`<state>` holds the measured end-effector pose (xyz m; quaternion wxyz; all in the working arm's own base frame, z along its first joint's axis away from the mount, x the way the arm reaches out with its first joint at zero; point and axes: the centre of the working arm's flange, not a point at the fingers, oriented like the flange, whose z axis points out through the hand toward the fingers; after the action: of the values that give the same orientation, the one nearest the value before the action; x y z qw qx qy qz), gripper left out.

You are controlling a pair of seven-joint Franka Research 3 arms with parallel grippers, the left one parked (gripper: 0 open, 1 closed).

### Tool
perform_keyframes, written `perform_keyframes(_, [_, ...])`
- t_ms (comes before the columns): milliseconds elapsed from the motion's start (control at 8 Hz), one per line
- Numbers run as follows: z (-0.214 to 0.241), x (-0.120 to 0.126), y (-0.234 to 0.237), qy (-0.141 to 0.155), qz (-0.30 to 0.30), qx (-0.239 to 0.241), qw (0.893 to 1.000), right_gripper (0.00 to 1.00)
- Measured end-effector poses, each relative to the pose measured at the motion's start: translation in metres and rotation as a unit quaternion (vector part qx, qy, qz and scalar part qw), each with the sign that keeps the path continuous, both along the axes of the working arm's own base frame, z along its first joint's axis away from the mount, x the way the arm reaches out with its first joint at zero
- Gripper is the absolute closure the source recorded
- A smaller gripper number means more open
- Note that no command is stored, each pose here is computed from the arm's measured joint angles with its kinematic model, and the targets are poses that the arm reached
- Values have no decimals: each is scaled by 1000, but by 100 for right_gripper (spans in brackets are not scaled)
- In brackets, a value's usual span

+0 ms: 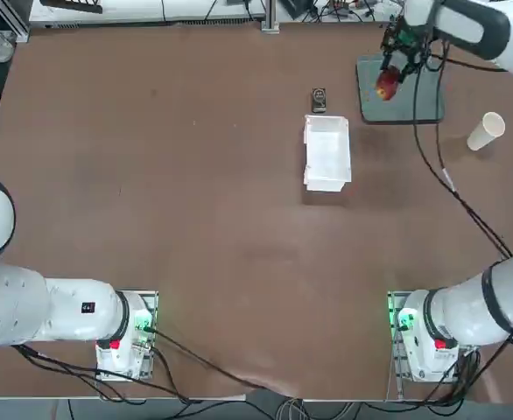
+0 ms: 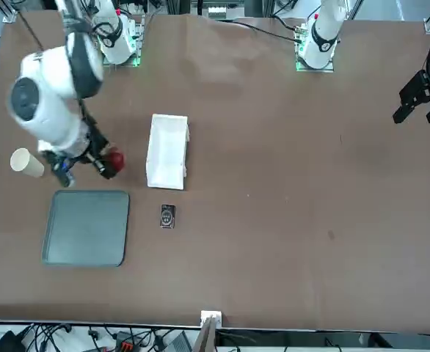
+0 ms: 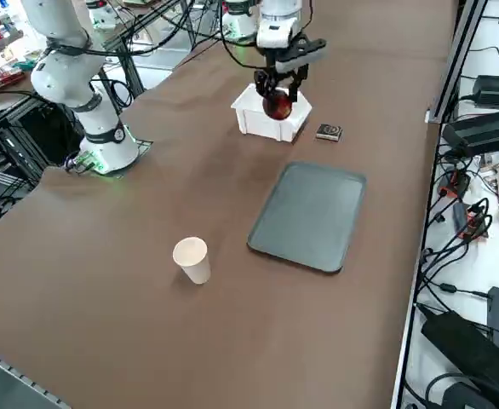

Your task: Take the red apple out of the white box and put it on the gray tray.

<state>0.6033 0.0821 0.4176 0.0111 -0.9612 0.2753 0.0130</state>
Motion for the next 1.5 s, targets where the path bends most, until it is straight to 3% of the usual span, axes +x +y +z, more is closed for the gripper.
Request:
perform_keyframes(250, [-10, 18, -52, -1, 74, 7, 997, 34])
perform_keyframes(500, [-35, 32, -70, 5, 121, 8, 993, 34])
perform_keyframes(875, [-86, 61, -112, -12, 218, 7, 976, 34])
perform_keyframes(1500, [-135, 82, -127, -47, 235, -5, 971, 34])
